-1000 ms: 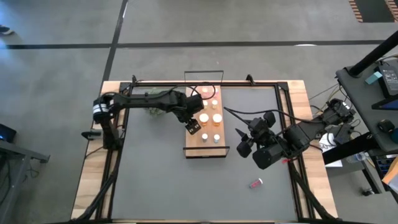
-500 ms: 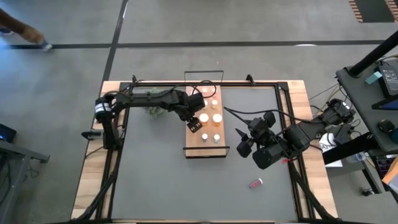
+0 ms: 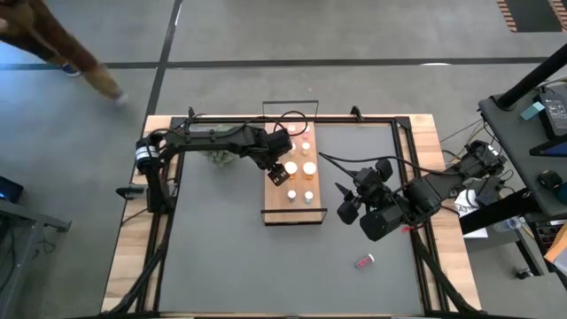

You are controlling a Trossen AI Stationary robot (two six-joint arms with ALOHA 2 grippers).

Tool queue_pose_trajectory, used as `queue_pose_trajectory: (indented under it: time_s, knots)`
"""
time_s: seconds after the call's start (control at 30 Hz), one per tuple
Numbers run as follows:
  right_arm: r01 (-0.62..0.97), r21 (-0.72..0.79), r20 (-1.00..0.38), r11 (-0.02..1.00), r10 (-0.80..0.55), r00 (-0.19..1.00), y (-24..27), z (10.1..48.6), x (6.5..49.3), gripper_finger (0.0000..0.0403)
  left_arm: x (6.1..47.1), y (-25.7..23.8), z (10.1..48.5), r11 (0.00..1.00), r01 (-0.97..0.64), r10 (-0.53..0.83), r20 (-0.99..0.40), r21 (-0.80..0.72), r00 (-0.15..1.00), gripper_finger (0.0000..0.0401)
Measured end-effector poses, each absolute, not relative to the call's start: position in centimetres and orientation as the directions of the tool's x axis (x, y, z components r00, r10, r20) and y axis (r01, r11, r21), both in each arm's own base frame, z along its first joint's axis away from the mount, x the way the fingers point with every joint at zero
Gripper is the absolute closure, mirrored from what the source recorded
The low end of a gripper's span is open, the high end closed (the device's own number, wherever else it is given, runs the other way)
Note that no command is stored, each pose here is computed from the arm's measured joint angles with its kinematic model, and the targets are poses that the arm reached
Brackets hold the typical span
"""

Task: Pick and place medicine bottles onto shelf by color
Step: Put the orange pill bottle aligned with the other orange pill bottles on the shelf

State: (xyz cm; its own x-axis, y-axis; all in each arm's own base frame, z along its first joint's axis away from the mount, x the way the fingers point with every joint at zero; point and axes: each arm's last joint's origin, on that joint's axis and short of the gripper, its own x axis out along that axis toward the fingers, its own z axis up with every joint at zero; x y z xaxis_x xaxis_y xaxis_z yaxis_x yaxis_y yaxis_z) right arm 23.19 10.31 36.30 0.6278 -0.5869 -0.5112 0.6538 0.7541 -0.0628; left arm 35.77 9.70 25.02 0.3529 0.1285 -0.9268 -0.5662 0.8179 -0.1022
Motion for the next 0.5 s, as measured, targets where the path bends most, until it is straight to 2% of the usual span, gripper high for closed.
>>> queue_pose_trajectory:
  time_s: [0.5]
  knots:
    - [0.654,-0.063,-0.512,0.754,-0.587,0.628,10.31,36.3,23.2,0.0199,36.12,9.7,25.06,0.804,-0.58,0.131,-0.911,-0.133,0.391,0.0196]
